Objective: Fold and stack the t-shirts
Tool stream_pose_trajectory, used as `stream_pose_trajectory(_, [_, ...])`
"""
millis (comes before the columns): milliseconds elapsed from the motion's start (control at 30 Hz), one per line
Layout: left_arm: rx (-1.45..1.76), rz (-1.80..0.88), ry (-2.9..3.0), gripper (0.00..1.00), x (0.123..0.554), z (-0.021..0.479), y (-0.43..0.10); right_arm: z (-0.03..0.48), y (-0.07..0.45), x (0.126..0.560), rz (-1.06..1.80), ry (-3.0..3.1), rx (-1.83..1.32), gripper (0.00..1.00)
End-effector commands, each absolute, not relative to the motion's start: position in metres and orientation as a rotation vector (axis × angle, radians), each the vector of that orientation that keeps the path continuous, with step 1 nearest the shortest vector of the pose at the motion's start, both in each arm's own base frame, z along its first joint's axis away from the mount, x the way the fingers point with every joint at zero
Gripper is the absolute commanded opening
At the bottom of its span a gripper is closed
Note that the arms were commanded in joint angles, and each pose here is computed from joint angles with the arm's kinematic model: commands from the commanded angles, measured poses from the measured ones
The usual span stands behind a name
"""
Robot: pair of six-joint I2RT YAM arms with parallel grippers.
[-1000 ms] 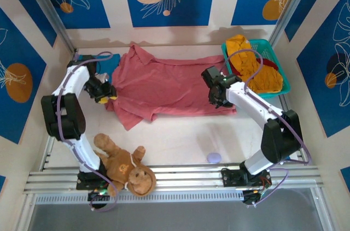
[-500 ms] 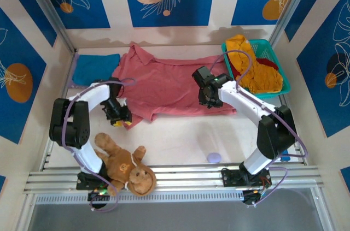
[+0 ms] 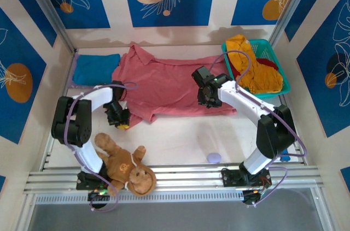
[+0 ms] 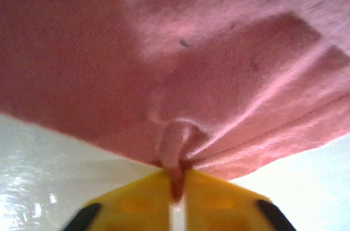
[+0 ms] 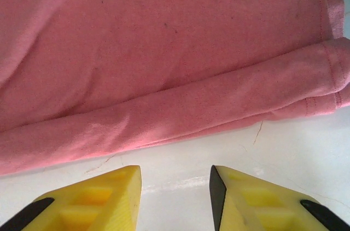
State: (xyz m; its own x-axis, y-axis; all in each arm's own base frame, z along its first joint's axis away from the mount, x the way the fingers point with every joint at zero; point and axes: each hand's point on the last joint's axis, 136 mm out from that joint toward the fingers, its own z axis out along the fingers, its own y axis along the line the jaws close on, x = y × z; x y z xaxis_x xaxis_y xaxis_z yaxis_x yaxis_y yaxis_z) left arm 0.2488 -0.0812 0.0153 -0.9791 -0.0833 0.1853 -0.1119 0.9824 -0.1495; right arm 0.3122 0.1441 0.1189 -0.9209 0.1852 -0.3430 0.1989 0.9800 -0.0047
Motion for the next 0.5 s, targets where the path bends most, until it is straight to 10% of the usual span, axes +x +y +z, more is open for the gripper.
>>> stream_pose_trajectory(0, [0.107, 0.23, -2.955, 0.0, 0.246, 0.009, -0.087, 0.124, 0.146, 0.311, -0.019, 2.784, 0.275, 0.39])
stream_pose_trajectory(467, [0.104, 0.349, -3.225, 0.0, 0.357, 0.104, -0.091, 0.116, 0.165, 0.302, 0.149, 2.844, 0.25, 0.4])
